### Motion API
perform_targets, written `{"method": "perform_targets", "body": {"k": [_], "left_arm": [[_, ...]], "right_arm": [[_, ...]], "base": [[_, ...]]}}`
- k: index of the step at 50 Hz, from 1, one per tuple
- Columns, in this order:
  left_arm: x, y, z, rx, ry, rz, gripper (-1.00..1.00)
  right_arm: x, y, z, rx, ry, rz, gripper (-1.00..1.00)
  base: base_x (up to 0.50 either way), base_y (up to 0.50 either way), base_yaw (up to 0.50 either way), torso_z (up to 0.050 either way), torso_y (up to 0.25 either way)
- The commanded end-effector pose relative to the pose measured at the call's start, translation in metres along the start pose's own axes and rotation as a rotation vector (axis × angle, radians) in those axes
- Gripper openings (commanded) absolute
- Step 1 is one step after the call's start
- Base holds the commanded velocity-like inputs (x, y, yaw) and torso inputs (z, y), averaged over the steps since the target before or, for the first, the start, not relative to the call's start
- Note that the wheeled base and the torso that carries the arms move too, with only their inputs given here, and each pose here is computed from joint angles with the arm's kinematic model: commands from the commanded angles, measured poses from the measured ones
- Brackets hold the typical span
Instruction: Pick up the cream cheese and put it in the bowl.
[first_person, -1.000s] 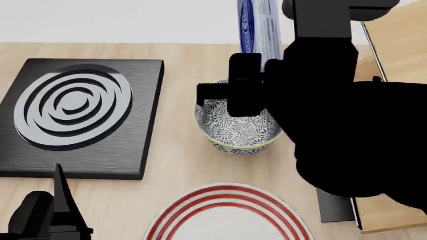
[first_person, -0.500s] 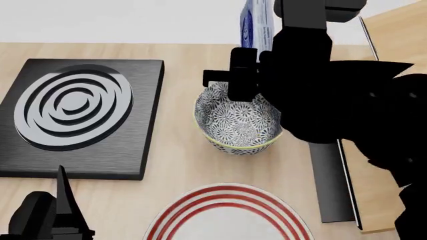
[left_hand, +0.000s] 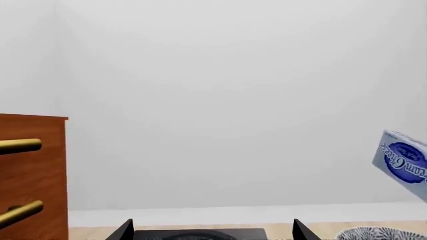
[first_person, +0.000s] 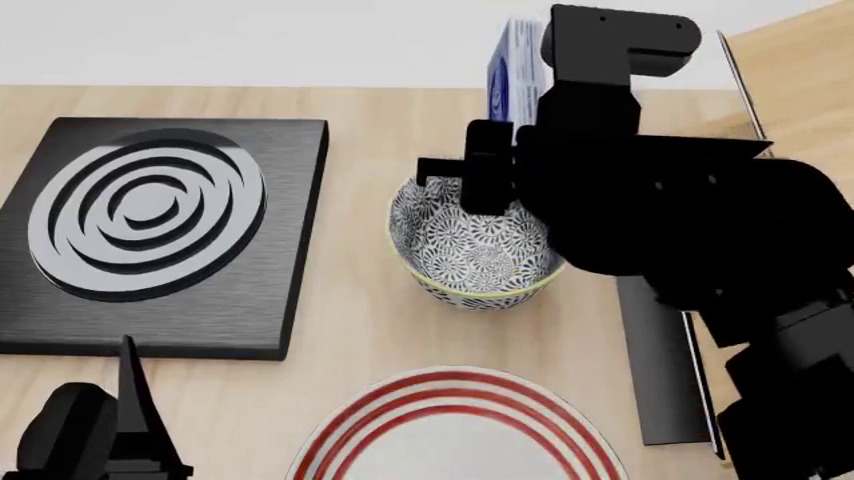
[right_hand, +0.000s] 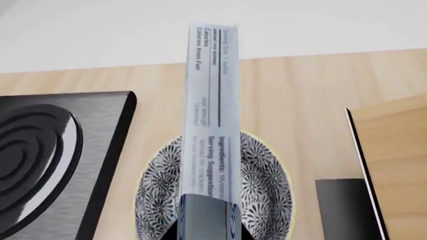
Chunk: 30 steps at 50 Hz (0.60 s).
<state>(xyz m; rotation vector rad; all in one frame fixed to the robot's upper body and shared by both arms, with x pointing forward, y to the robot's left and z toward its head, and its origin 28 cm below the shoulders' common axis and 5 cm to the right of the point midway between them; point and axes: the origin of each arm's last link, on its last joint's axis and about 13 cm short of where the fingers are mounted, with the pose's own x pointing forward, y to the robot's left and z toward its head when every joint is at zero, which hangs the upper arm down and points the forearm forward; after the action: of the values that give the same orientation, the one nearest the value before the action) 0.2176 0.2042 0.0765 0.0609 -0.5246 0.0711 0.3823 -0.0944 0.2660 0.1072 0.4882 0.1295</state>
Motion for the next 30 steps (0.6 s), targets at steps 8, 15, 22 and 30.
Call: {"method": "perform_targets", "body": {"k": [8,15,22,30], "left_arm": [[-0.001,-0.001,-0.001,0.001,0.001,-0.012,1.00],[-0.001,0.000,-0.002,0.003,0.001,-0.012,1.00],[-0.002,-0.001,-0.002,0.007,0.002,-0.014,1.00],[-0.002,-0.001,-0.002,0.009,0.003,-0.014,1.00]], "right_arm": [[0.028,-0.003,-0.004,-0.053,-0.032,-0.017,-1.00],[0.036,-0.003,-0.009,-0.049,-0.028,0.000,-1.00],[0.047,-0.005,-0.016,-0.050,-0.018,0.005,-1.00],[0.053,-0.004,-0.022,-0.048,-0.015,0.018,-1.00]], "base": [[0.00,0.00,0.00,0.001,0.001],[0.00,0.00,0.00,0.000,0.000],[0.00,0.00,0.00,0.000,0.000],[0.00,0.00,0.00,0.000,0.001]]}}
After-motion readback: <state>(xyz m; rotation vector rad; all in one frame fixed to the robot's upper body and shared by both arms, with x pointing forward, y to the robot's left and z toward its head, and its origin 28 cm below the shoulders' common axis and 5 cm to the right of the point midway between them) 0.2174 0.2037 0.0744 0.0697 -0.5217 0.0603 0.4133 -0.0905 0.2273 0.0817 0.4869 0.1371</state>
